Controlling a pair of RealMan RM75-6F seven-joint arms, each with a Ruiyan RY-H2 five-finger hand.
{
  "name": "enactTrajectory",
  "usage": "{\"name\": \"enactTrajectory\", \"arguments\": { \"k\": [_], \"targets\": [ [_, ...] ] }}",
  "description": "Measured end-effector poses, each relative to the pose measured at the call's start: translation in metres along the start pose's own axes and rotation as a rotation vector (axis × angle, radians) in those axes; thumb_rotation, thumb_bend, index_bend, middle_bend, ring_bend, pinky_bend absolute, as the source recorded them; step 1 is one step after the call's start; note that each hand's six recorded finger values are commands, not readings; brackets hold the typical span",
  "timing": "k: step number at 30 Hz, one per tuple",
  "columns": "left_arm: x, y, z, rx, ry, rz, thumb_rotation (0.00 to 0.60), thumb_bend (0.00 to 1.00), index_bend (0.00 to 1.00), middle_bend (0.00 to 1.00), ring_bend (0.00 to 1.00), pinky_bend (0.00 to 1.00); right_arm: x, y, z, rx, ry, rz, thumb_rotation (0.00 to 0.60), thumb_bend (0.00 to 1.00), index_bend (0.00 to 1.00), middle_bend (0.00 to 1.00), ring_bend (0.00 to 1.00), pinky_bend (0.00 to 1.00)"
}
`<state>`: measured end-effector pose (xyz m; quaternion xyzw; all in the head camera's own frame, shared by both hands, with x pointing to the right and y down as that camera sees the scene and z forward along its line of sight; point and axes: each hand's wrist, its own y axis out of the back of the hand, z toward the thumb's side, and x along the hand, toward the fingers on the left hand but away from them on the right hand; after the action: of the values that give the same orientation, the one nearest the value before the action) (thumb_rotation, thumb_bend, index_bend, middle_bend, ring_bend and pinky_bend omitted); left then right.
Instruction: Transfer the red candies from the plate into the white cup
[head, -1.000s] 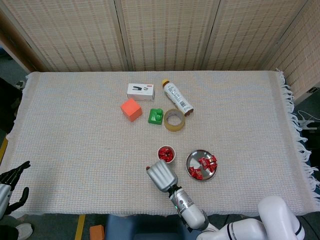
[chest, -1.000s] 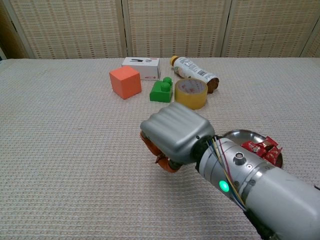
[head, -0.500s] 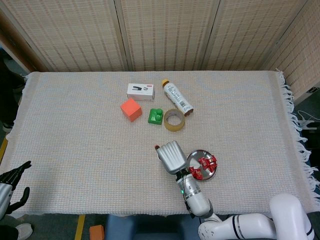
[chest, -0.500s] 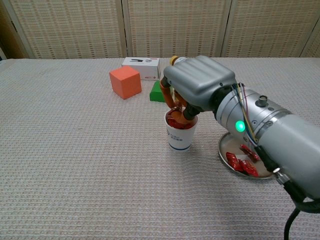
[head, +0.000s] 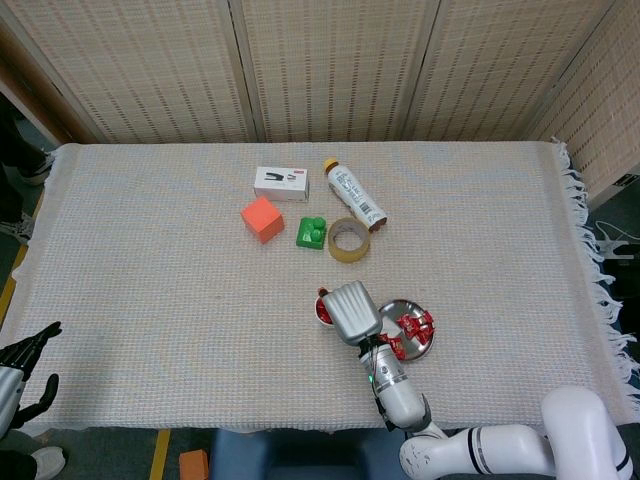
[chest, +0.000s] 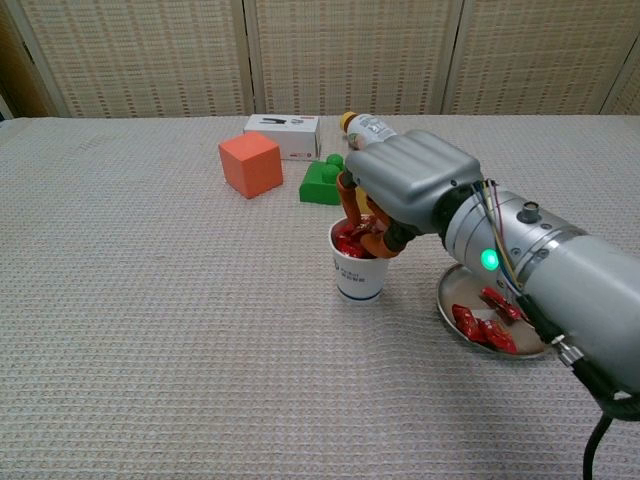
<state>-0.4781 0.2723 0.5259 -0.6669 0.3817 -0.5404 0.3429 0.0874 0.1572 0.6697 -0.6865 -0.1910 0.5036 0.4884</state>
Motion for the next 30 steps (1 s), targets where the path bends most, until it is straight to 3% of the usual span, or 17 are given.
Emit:
{"name": "enactTrajectory", "arguments": {
  "k": [10, 13, 15, 18, 20, 23, 30],
  "targets": [
    [-0.001, 0.001, 0.000, -0.001, 0.000, 0.005, 0.600, 0.54, 0.01, 0.15, 0.21, 0.28, 0.002, 0.000, -0.002, -0.021, 0.003, 0.011, 0.600, 0.32, 0.13, 0.79, 0.77, 1.00],
    [-0.001, 0.001, 0.000, 0.002, 0.000, 0.006, 0.600, 0.54, 0.01, 0.15, 0.21, 0.29, 0.007, 0.006, -0.005, -0.049, 0.007, -0.006, 0.600, 0.32, 0.06, 0.77, 0.72, 0.99],
    [-0.001, 0.002, -0.001, 0.003, 0.001, 0.007, 0.600, 0.54, 0.01, 0.15, 0.21, 0.29, 0.014, 0.012, -0.010, -0.081, 0.009, -0.023, 0.600, 0.31, 0.02, 0.68, 0.64, 0.92],
    [-0.001, 0.002, 0.000, 0.006, 0.002, 0.010, 0.600, 0.54, 0.01, 0.15, 0.21, 0.29, 0.029, 0.019, -0.023, -0.130, 0.008, -0.059, 0.600, 0.29, 0.00, 0.44, 0.40, 0.70],
    [-0.001, 0.001, 0.000, 0.009, 0.002, 0.012, 0.600, 0.54, 0.01, 0.15, 0.21, 0.29, 0.045, 0.021, -0.037, -0.146, 0.007, -0.089, 0.600, 0.27, 0.00, 0.27, 0.22, 0.50],
    [0.001, 0.000, 0.000, 0.020, 0.005, 0.014, 0.600, 0.54, 0.01, 0.15, 0.21, 0.29, 0.080, 0.015, -0.065, -0.148, -0.013, -0.118, 0.600, 0.27, 0.00, 0.12, 0.06, 0.30],
    [0.007, -0.008, 0.001, 0.046, 0.015, -0.003, 0.600, 0.53, 0.00, 0.11, 0.10, 0.28, 0.191, -0.028, -0.144, -0.167, -0.202, -0.093, 0.600, 0.23, 0.00, 0.00, 0.00, 0.07]
  ]
}}
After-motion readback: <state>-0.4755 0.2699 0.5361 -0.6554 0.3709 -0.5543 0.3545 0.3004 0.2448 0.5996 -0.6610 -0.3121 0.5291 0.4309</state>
